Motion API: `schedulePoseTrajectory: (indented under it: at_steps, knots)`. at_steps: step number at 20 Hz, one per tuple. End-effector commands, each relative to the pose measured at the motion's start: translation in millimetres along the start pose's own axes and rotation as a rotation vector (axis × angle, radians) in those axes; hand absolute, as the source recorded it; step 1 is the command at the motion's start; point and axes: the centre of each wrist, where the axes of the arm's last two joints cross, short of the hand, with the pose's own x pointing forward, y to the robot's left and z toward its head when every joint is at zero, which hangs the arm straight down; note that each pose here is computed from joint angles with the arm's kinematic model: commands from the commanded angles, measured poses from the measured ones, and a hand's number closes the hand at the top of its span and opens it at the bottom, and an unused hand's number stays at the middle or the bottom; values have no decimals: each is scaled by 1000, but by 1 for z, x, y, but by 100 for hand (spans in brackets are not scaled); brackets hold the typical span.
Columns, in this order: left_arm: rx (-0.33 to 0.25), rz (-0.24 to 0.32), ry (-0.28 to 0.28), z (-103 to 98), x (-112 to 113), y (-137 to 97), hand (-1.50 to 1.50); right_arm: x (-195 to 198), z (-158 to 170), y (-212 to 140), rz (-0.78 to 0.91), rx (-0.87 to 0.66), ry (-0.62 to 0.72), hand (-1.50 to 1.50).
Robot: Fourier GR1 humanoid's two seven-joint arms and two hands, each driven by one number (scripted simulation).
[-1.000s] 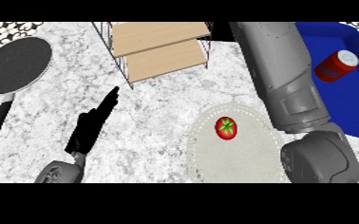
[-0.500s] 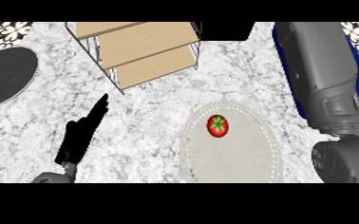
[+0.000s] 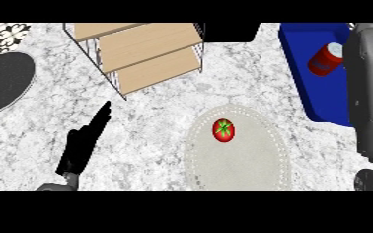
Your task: Pick the squash from the placemat and place it in the tiered shelf
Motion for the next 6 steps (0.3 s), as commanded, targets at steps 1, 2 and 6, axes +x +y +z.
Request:
schedulePoseTrajectory:
  at_steps: [1,2,6]
  knots:
    - [0,-3,-13,2,-10,10,0,3,5,-35,19,55,-34,-150]
    - [-5,8,-5,8,1,-3,0,-9,12,-38,38,65,-26,-150]
    - [-21,0,-10,-8,4,9,0,-3,10,-67,93,68,-11,-150]
